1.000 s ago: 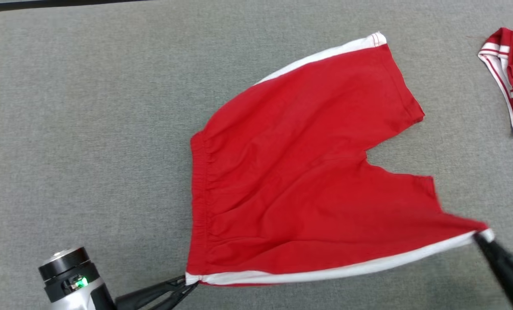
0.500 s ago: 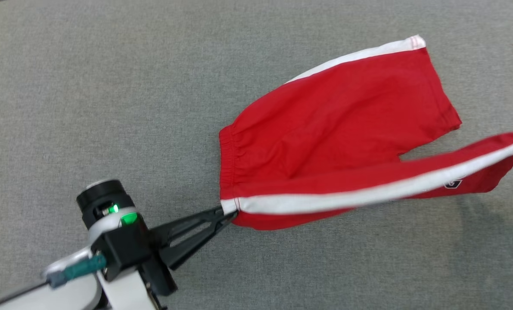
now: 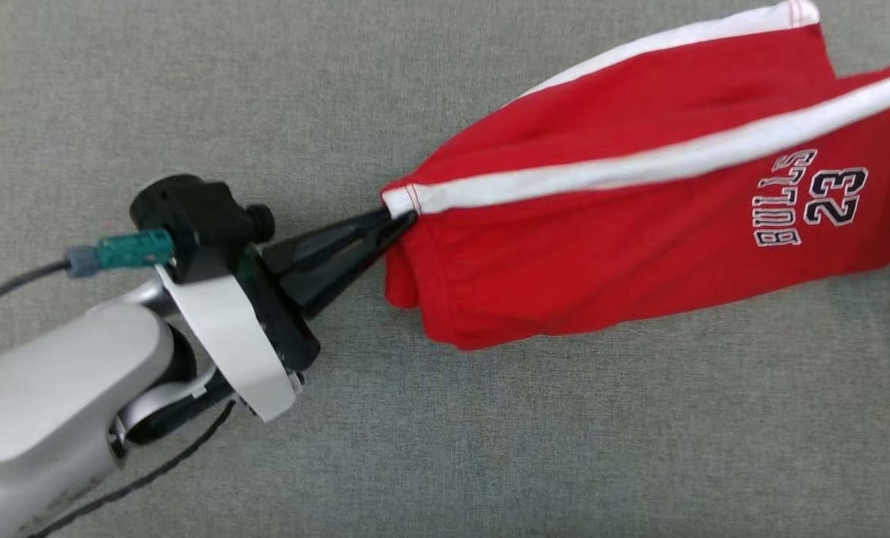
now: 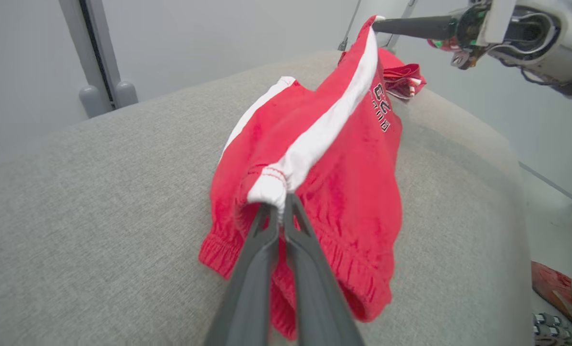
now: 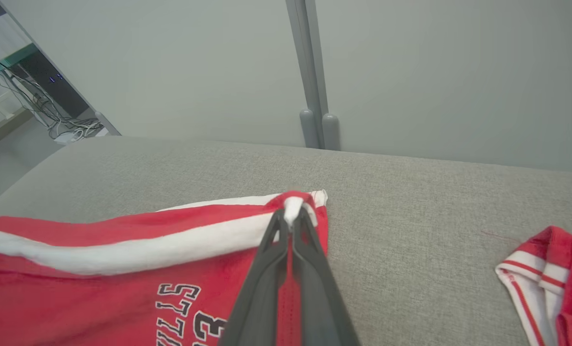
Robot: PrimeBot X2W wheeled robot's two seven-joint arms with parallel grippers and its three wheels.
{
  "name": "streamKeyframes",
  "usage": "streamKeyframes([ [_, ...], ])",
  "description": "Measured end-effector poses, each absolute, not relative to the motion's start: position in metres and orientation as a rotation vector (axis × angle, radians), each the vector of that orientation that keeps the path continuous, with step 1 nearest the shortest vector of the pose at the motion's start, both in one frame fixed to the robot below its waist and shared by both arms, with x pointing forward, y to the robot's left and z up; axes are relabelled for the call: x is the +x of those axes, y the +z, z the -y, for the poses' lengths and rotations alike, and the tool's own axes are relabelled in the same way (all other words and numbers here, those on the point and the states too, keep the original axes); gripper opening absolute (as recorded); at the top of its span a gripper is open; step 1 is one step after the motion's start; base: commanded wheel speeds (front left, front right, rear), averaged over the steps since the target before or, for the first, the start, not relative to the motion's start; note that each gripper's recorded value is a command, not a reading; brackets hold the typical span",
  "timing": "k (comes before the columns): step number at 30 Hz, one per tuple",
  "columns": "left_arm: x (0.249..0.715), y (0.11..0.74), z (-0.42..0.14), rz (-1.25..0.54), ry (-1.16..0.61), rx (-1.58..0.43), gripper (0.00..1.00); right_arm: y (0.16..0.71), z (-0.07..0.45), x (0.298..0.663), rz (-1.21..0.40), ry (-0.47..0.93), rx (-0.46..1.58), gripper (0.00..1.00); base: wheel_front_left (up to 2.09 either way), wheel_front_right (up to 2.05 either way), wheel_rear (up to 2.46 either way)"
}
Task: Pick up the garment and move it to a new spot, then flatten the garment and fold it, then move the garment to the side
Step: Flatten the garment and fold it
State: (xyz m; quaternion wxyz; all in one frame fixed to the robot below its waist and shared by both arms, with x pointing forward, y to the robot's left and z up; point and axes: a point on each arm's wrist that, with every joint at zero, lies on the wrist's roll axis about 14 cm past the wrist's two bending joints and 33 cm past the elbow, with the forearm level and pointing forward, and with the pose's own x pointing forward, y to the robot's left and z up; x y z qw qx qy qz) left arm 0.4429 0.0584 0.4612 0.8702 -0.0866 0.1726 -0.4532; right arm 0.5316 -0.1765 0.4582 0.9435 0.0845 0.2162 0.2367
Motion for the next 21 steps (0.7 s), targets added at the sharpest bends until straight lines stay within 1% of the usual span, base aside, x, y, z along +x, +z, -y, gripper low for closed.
streamKeyframes([
  [8, 0.472, 0.425, -0.073, -0.475, -0.897, -0.186, 0.0, 0.436, 0.168, 0.572, -0.473, 0.5, 0.143, 0.0, 0.0, 0.0, 0.0],
  [14, 0.483, 0.411, -0.085, -0.499, -0.867, -0.148, 0.0, 0.419, 0.158, 0.588, -0.496, 0.513, 0.144, 0.01, 0.0, 0.0, 0.0],
  [17, 0.486, 0.405, -0.091, -0.505, -0.847, -0.135, 0.0, 0.41, 0.152, 0.592, -0.512, 0.522, 0.153, 0.24, 0.0, 0.0, 0.0],
  [18, 0.487, 0.404, -0.092, -0.506, -0.84, -0.138, 0.0, 0.408, 0.15, 0.593, -0.514, 0.524, 0.155, 0.43, 0.0, 0.0, 0.0],
  [19, 0.489, 0.403, -0.094, -0.505, -0.833, -0.139, 0.0, 0.407, 0.15, 0.595, -0.509, 0.519, 0.158, 0.97, 0.0, 0.0, 0.0],
  [20, 0.489, 0.401, -0.094, -0.507, -0.829, -0.144, 0.09, 0.407, 0.151, 0.599, -0.498, 0.513, 0.164, 1.0, 0.0, 0.0, 0.0],
  [21, 0.489, 0.4, -0.094, -0.511, -0.824, -0.146, 0.89, 0.408, 0.151, 0.602, -0.485, 0.507, 0.17, 1.0, 0.0, 0.0, 0.0],
])
